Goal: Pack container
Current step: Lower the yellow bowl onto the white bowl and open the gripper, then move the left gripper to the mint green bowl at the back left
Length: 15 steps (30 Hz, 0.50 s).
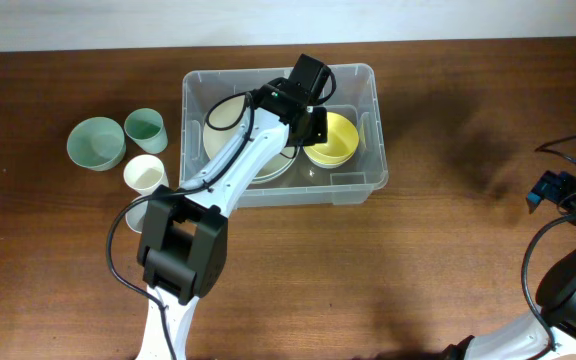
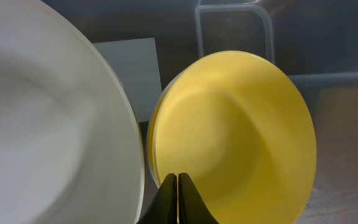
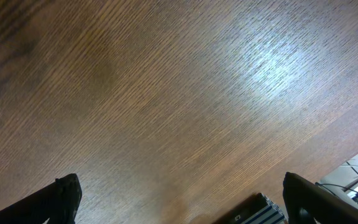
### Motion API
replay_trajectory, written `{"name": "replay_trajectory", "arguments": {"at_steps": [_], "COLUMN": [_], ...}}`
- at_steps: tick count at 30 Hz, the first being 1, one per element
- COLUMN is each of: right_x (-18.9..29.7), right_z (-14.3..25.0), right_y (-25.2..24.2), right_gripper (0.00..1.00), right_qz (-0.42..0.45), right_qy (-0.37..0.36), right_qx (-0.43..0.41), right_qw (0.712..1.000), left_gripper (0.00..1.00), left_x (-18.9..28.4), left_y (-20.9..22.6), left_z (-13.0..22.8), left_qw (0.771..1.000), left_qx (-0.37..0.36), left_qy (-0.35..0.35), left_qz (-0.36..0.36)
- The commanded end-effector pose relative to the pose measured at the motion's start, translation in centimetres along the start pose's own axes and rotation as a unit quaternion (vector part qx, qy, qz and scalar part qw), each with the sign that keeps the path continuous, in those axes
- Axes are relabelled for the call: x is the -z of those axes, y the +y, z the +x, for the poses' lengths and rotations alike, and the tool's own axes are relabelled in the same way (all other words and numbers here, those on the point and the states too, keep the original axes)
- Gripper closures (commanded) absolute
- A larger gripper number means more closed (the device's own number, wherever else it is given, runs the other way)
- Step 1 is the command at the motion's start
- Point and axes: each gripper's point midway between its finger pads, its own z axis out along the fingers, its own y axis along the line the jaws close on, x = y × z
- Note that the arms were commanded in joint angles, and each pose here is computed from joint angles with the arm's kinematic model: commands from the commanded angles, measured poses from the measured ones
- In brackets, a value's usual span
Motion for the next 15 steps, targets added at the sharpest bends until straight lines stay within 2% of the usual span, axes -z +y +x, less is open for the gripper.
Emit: {"name": "replay_trajectory", "arguments": {"at_steps": [1, 15], "right_x": [0.9, 0.9], "right_z": [-0.3, -0.3], "right_y": [-0.4, -0.4], "right_gripper": [0.01, 0.01], "right_qz": [0.002, 0.002], "right_qy": [-0.016, -0.016], "right_qx": [-0.007, -0.007], "right_qw": [1.000, 1.000], "left_gripper": [0.98, 0.98], "left_x": [-0.2, -2.1], "left_y": [-0.4, 0.2], "left_z": [0.1, 1.1], "left_qw": [1.000, 1.000], "left_qx": [-0.001, 0.000], "left_qy": [0.007, 0.026], "left_qz": [0.014, 0.003]}}
